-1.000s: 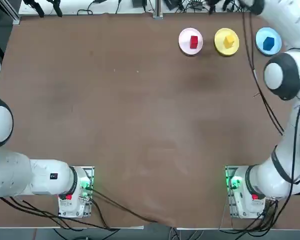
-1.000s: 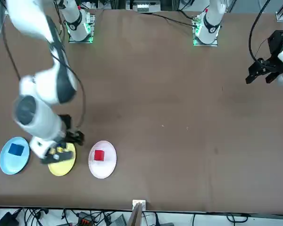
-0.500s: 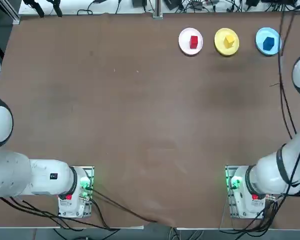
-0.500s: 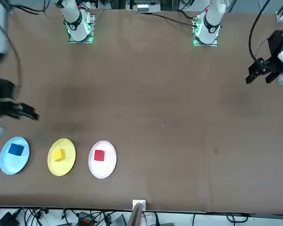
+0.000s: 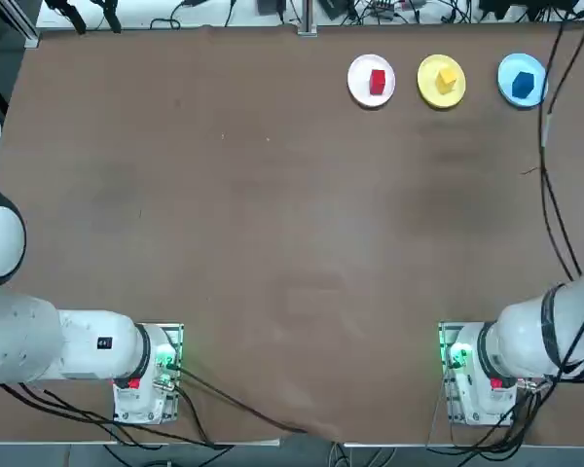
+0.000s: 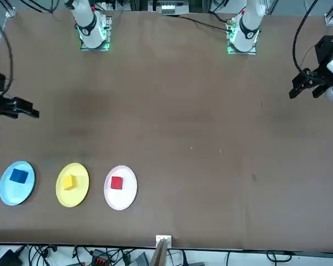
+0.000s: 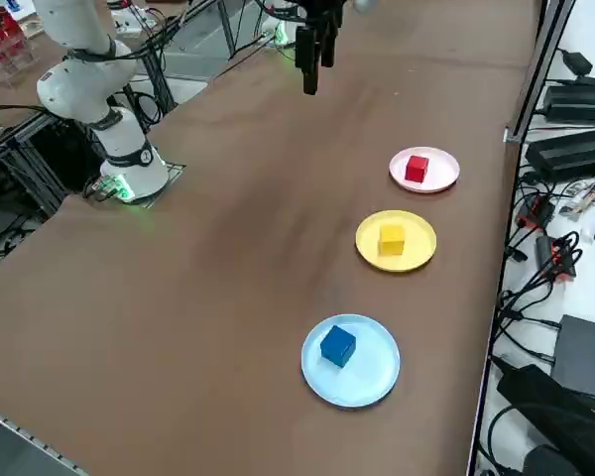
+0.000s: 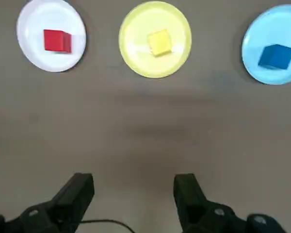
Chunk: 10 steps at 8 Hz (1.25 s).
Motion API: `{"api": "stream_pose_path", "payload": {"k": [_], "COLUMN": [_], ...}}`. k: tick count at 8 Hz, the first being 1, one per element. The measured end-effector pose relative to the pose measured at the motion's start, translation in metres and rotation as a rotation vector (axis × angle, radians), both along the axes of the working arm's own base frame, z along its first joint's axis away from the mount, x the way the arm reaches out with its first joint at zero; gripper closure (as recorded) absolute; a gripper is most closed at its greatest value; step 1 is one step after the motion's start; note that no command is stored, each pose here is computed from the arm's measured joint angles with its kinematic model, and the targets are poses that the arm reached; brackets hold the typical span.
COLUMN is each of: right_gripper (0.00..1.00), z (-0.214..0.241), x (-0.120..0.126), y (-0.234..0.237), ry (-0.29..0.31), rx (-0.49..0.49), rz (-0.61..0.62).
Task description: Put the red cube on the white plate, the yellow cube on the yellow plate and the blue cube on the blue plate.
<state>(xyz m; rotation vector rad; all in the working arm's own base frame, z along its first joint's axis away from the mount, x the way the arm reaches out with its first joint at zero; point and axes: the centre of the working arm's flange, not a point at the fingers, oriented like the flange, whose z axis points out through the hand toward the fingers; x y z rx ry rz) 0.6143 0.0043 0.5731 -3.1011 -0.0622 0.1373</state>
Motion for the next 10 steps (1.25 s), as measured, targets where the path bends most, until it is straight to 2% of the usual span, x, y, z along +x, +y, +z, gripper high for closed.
{"api": "stream_pose_path", "payload": {"k": [2, 3, 4, 7, 10], "right_gripper": [0.00, 0.00, 0.00, 0.00, 0.00], "z": [-0.001, 0.003, 0.006, 0.000, 0.000], "x": [-0.044, -0.059, -0.065, -0.067, -0.067], "y": [0.048, 0.062, 0.067, 0.060, 0.052], "ry": [-0.044, -0.061, -0.071, -0.040, -0.038], "rx": [-0.013, -0.018, -0.020, -0.024, -0.024], "rz": [0.045, 0.022, 0.000, -0.015, -0.035]}}
